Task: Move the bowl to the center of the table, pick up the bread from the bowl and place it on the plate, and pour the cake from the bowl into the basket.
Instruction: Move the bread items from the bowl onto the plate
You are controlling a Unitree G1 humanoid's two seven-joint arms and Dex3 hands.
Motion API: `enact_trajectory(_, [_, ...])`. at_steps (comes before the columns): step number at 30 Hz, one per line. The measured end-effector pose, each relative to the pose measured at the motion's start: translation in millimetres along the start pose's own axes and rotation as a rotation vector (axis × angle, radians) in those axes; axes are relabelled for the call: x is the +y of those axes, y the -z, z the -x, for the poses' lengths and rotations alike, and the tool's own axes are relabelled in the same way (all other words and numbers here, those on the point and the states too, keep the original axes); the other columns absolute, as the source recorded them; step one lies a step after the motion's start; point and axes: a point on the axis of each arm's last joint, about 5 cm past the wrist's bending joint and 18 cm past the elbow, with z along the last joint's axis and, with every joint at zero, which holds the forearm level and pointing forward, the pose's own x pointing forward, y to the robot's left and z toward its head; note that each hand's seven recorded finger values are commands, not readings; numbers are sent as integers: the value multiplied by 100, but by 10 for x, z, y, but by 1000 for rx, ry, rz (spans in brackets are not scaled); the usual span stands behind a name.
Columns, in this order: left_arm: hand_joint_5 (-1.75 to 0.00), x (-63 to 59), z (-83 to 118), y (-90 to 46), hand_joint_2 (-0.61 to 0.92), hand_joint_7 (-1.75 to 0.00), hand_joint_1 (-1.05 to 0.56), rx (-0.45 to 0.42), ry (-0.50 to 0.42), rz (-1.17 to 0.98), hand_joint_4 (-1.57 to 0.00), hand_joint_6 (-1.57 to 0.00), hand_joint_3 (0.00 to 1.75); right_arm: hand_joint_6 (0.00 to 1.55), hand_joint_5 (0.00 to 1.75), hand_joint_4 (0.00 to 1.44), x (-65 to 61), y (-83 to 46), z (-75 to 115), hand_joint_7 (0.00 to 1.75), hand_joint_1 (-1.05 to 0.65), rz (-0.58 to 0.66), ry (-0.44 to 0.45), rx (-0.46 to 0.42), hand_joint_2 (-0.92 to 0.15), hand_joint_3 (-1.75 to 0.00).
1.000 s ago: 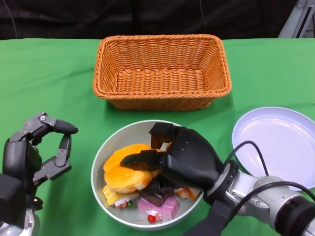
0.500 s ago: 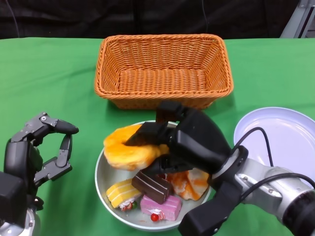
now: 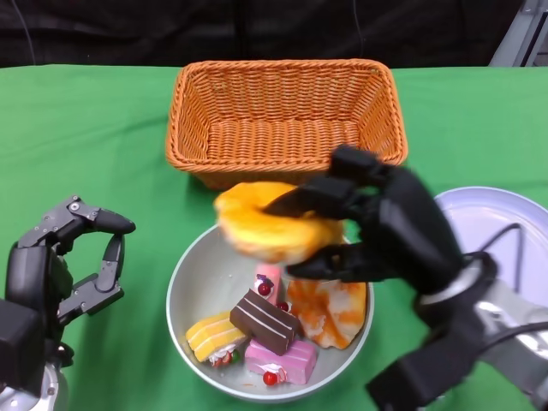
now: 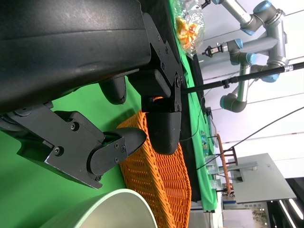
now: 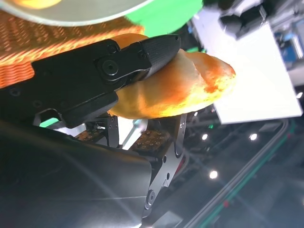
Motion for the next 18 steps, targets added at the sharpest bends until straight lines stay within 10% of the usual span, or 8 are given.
enact_trajectory(18, [-175,125,15,10,61,-122,-11,20,-15,-17,-78,-78,96,87,138,76,-596,228,708,81,-6,147,188,372,-87,-2])
